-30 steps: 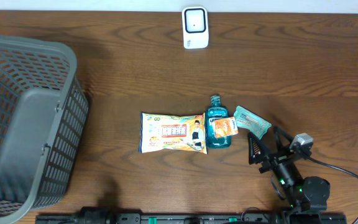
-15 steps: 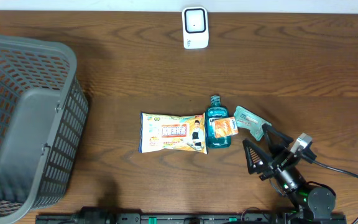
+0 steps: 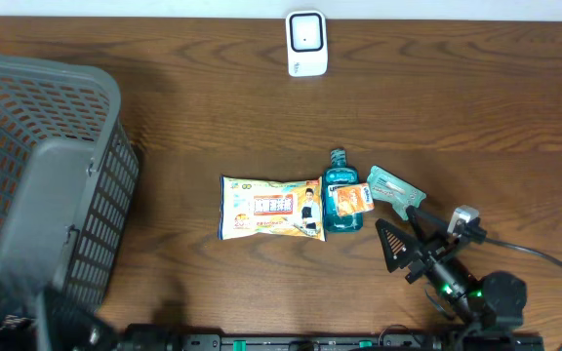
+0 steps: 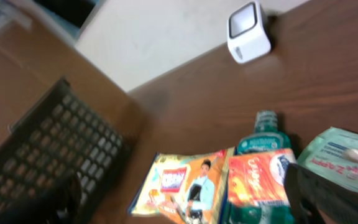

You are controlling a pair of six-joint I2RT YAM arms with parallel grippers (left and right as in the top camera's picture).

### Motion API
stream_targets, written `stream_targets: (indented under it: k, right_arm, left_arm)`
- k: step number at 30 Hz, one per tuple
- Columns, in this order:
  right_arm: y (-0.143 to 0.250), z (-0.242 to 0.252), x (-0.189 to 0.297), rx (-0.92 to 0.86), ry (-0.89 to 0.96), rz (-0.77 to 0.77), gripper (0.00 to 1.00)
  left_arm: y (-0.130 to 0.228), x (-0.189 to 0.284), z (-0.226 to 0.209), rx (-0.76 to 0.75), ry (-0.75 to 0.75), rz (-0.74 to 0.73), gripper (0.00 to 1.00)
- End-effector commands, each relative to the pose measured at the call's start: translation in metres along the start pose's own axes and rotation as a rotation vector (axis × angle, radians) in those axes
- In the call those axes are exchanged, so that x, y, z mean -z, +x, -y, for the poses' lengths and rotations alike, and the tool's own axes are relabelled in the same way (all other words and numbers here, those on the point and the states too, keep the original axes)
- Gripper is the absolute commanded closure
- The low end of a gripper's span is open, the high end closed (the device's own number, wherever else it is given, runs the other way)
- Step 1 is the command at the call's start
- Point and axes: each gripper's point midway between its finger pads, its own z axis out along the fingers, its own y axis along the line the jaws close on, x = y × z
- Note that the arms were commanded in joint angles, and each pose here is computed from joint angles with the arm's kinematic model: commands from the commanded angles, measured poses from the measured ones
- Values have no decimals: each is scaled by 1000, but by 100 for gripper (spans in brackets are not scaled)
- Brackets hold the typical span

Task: Scan the item barcode
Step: 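Move the right gripper left toward the orange Kleenex pack, then close the right gripper on the orange Kleenex pack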

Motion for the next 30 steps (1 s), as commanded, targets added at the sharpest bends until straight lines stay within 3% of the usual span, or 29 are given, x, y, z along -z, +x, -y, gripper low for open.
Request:
stream_targets:
  k: [1, 9, 16, 25, 30]
  right_arm:
    - [-25, -9, 7, 106, 80, 3, 1]
    - [-34, -6, -4, 19, 195, -168, 1]
    - [-27, -6, -27, -3, 228, -307, 1]
    - [-18, -63, -42, 12, 33, -440, 1]
    - [-15, -57, -45, 1, 54, -450, 1]
  left_arm:
    - [32, 0, -15, 83, -35, -57, 1]
    - [120, 7, -54, 175, -128, -215, 1]
    - [171, 20, -78, 190, -169, -280, 1]
    - [227, 44, -104, 322, -264, -378, 1]
    - [251, 57, -116, 319, -298, -426, 1]
